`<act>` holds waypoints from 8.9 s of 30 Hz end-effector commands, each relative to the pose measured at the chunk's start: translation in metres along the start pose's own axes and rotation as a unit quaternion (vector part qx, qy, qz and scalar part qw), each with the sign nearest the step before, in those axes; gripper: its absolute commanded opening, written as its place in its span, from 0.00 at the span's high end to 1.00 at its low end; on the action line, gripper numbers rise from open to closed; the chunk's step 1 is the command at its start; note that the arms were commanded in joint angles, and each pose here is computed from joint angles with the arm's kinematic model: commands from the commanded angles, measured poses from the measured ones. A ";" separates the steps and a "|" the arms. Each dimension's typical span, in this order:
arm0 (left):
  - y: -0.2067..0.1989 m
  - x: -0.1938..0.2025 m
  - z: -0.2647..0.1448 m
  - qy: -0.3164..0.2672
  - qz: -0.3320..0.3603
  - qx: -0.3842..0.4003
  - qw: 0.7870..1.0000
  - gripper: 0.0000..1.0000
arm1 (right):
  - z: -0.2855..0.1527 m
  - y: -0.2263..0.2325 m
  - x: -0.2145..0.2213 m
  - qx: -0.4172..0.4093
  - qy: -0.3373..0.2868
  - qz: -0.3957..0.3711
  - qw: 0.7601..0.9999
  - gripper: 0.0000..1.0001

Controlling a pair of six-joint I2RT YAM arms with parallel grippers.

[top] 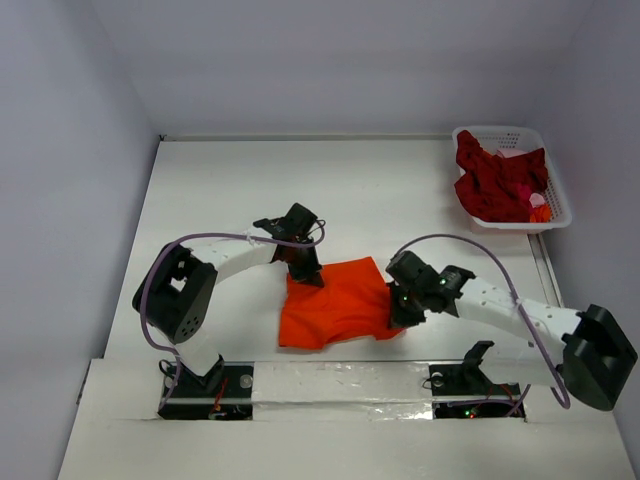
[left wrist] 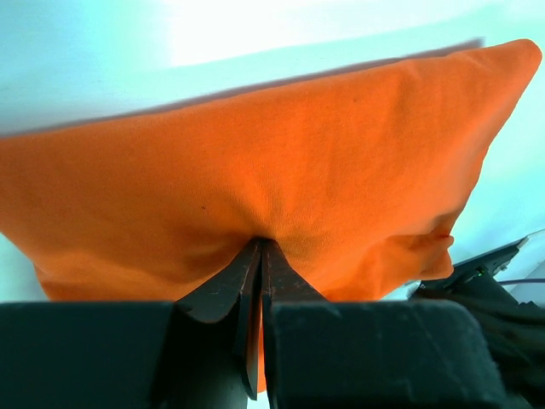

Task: Fold and stack the t-shirts
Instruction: Fold the tshirt

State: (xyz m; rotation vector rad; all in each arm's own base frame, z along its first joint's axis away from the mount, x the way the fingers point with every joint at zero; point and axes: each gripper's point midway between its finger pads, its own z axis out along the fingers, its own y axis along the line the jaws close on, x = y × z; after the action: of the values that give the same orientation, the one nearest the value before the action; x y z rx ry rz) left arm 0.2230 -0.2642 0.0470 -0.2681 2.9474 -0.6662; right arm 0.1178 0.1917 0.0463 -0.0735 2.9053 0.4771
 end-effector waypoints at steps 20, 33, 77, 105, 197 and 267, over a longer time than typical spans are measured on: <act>-0.028 -0.018 -0.018 -0.018 0.026 0.015 0.999 1.00 | 0.030 0.075 -0.086 -0.030 -0.040 -0.043 0.998 1.00; 0.000 -0.011 -0.012 -0.022 0.018 -0.030 0.999 1.00 | 0.051 0.091 -0.101 -0.047 -0.024 -0.020 0.998 1.00; -0.005 -0.179 0.008 -0.089 -0.027 -0.026 0.995 1.00 | 0.063 0.063 -0.234 -0.046 -0.054 0.010 0.997 1.00; -0.005 -0.209 -0.108 -0.206 -0.032 -0.037 0.977 1.00 | 0.002 0.072 -0.289 -0.059 -0.120 -0.023 0.991 1.00; -0.024 -0.169 -0.020 -0.081 -0.009 -0.002 0.997 1.00 | 0.039 0.052 -0.303 0.025 -0.114 0.016 0.993 1.00; 0.017 -0.238 0.028 -0.070 -0.063 -0.021 0.995 1.00 | 0.012 0.150 -0.232 -0.095 -0.079 -0.101 0.987 1.00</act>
State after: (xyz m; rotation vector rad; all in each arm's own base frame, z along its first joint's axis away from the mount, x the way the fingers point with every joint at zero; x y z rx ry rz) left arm 0.4620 -0.2234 0.0268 -0.4990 2.8348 -0.6197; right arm 0.3203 0.3406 0.1249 -0.3732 2.7035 0.6762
